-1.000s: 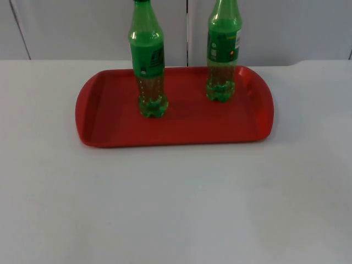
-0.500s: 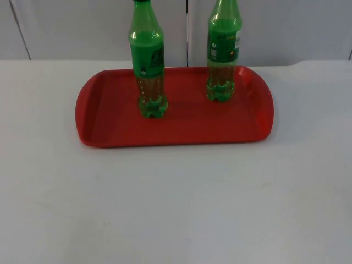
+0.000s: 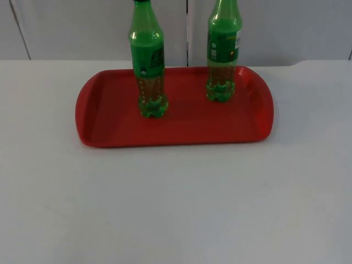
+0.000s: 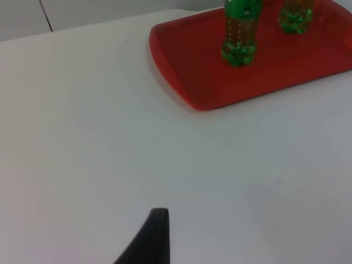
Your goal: Place the bottle upright on the tray.
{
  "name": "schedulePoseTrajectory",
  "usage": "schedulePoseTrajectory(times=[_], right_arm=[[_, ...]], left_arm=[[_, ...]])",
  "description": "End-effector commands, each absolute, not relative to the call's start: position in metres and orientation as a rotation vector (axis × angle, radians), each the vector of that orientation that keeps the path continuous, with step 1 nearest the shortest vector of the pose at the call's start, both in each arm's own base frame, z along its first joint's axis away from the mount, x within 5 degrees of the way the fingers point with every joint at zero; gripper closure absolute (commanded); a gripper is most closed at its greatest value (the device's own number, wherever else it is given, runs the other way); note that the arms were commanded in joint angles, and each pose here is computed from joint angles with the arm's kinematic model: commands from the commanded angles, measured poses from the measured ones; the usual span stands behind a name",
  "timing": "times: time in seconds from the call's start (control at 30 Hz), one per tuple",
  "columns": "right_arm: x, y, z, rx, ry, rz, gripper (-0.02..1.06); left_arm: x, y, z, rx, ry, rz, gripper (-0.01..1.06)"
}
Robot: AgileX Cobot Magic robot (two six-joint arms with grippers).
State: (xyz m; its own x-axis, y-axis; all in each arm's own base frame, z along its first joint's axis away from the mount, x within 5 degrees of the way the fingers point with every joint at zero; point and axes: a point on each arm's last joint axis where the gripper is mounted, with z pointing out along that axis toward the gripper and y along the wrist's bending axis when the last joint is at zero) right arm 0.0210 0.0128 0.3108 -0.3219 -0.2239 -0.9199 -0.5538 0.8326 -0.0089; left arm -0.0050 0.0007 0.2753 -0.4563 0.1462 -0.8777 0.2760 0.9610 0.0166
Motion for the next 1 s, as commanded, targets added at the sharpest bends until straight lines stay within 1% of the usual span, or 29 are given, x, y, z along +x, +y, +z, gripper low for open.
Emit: schedulePoseTrajectory(times=[0.0, 0.2, 0.37, 0.57, 0.87, 0.97], right_arm=[[0.014, 0.008, 0.307, -0.585, 1.909, 0.371, -0.01], [0.0, -0.006, 0.302, -0.575, 1.887, 0.328, -0.01], [-0.007, -0.011, 0.299, -0.564, 1.86, 0.337, -0.01], [-0.004, -0.009, 0.291, -0.578, 1.896, 0.328, -0.01], [-0.005, -0.009, 0.29, -0.582, 1.908, 0.327, -0.01], [-0.005, -0.008, 0.285, -0.593, 1.947, 0.328, -0.01]], left_arm=[[-0.005, 0.001, 0.274, 0.3, 2.048, -0.159, 0.0], [-0.005, 0.001, 0.274, 0.3, 2.048, -0.159, 0.0], [-0.005, 0.001, 0.274, 0.3, 2.048, -0.159, 0.0], [-0.005, 0.001, 0.274, 0.3, 2.048, -0.159, 0.0], [-0.005, 0.001, 0.274, 0.3, 2.048, -0.159, 0.0], [-0.005, 0.001, 0.274, 0.3, 2.048, -0.159, 0.0]])
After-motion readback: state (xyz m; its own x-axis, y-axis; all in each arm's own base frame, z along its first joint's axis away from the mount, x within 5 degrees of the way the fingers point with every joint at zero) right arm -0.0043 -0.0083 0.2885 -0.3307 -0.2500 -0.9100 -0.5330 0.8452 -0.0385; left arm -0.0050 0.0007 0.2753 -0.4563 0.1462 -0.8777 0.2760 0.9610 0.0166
